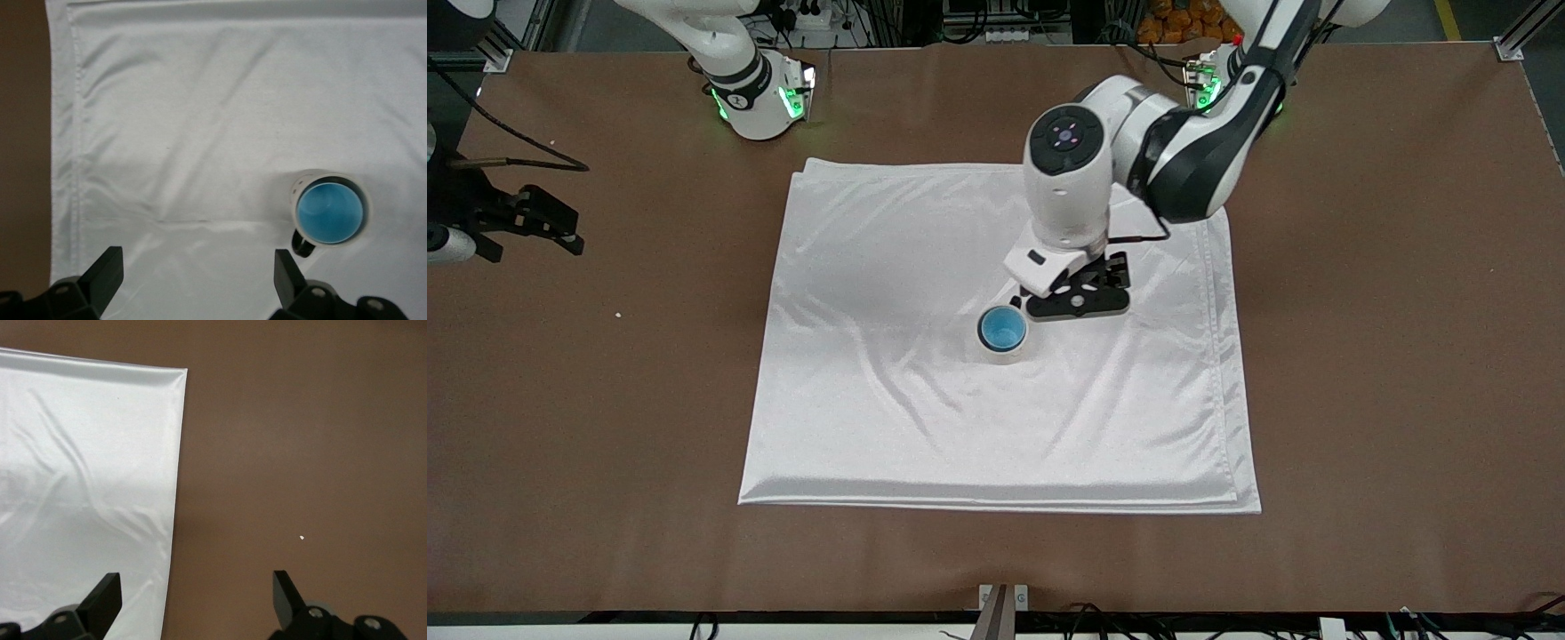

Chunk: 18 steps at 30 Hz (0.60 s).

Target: Place blue cup into white mug on cloth

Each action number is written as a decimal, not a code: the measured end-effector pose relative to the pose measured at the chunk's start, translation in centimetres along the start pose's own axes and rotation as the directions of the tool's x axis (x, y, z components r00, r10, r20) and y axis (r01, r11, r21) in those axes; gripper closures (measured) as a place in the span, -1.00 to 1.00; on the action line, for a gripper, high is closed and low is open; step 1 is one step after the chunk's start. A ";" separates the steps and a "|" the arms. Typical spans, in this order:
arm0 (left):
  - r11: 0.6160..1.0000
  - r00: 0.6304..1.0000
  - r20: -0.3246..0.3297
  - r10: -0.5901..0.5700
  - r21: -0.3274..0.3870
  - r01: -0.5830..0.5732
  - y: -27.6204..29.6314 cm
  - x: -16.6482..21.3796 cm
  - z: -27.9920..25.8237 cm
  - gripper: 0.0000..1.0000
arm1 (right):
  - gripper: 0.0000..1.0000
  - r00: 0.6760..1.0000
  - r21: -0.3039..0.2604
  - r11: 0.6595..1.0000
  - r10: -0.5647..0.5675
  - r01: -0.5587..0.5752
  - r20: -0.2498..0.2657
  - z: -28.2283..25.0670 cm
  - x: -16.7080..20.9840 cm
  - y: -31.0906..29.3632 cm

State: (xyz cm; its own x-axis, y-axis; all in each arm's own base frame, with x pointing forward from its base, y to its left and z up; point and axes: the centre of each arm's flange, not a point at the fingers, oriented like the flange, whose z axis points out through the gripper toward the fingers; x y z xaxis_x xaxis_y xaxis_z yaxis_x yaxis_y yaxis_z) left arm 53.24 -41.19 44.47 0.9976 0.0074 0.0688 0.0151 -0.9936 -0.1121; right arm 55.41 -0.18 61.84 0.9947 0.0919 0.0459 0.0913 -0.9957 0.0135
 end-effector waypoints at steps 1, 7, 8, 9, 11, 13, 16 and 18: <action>1.000 1.000 -0.001 0.008 -0.001 -0.008 -1.3 0.0 -0.7 -1.00 | -1.00 1.000 0.000 1.000 0.000 0.000 0.000 0.0 0.0 0.0; 0.998 0.999 0.020 0.045 -0.033 -0.044 -9.4 -0.2 -4.6 -1.00 | -1.00 1.000 0.001 1.000 -0.002 0.002 -0.002 0.0 0.0 -0.2; 0.998 0.998 0.027 0.052 -0.034 -0.051 -10.6 -0.3 -5.2 -1.00 | -1.00 1.000 0.001 1.000 -0.002 0.002 -0.002 0.0 0.0 -0.2; 0.998 0.998 0.034 0.057 -0.034 -0.056 -12.0 -0.4 -5.8 -1.00 | -1.00 1.000 0.001 1.000 -0.002 0.002 -0.002 0.0 0.0 -0.1; 0.997 0.997 0.046 0.065 -0.038 -0.063 -14.3 -0.6 -7.0 -1.00 | -1.00 1.000 0.001 1.000 -0.001 0.001 -0.002 0.0 0.0 -0.1; 0.997 0.996 0.053 0.068 -0.052 -0.065 -16.7 -0.7 -8.2 -1.00 | -1.00 1.000 0.001 1.000 -0.001 0.001 -0.002 0.0 0.0 -0.1; 0.996 0.996 0.057 0.069 -0.066 -0.066 -19.3 -0.8 -9.5 -1.00 | -1.00 1.000 0.001 1.000 -0.005 0.005 -0.003 0.0 0.1 -0.3; 0.995 0.996 0.053 0.075 -0.073 -0.071 -21.0 -0.7 -10.2 -1.00 | -1.00 1.000 0.001 1.000 -0.010 0.010 -0.006 -0.2 0.1 -0.6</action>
State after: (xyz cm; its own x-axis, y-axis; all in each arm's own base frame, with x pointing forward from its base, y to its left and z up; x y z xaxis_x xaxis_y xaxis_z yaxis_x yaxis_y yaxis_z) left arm 51.58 -21.52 56.84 0.9981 -0.0613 0.0075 -0.0609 -0.9971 -0.0445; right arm 55.45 0.41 61.99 0.9934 0.1021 0.0515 0.1016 -0.9947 0.0128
